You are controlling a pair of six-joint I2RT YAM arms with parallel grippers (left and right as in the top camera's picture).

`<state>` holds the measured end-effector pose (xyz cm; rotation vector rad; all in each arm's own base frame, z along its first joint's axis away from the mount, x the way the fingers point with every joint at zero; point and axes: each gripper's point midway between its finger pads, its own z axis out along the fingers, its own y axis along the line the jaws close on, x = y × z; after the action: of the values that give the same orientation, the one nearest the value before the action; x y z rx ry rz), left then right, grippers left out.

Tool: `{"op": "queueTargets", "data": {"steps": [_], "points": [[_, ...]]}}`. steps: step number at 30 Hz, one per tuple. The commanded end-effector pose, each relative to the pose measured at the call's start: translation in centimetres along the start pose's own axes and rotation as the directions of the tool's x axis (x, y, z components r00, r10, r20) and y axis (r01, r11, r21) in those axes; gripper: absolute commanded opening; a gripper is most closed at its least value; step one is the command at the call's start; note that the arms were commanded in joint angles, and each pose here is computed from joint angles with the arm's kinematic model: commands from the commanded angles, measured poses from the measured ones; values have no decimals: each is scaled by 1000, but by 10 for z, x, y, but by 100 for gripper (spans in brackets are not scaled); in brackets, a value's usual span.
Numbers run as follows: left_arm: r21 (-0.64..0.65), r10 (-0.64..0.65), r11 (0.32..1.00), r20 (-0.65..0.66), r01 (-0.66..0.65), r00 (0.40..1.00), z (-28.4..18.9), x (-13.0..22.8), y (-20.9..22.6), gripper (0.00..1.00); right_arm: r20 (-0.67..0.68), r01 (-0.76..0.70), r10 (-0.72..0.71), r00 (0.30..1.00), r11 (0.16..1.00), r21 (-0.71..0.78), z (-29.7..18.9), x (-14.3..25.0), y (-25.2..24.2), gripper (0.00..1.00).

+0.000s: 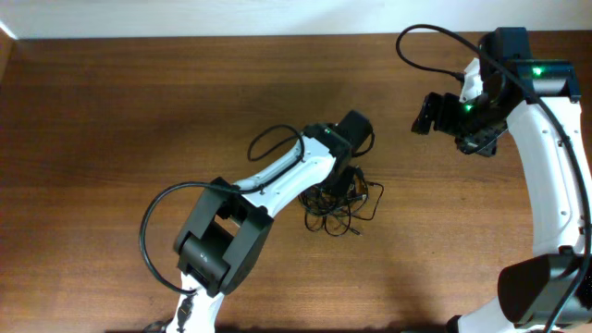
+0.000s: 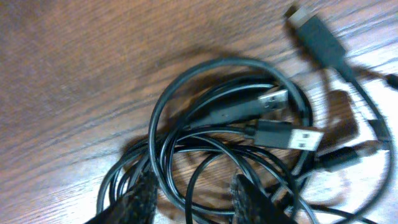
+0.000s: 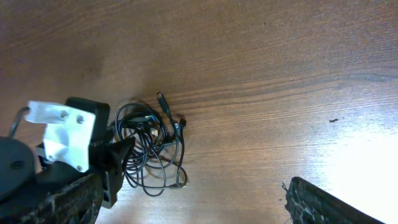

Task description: Untangle cables

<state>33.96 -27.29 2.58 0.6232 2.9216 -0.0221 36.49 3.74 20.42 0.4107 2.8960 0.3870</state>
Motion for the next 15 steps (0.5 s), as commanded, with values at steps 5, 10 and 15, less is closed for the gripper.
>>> {"op": "queueTargets", "data": {"steps": [5, 10, 15], "points": [[-18, -52, 999, -25, 52, 998, 21, 14, 6, 38, -13, 6, -6, 1000, 1000, 13, 3, 0, -3, 95], [-19, -70, 997, -24, 69, 997, 22, 13, 8, 38, -20, 13, -12, 1000, 1000, 15, 4, 2, -4, 95], [-29, -76, 997, -27, 76, 997, 23, 15, 10, 36, -20, 28, -28, 999, 999, 15, 4, 2, -4, 95]]}}
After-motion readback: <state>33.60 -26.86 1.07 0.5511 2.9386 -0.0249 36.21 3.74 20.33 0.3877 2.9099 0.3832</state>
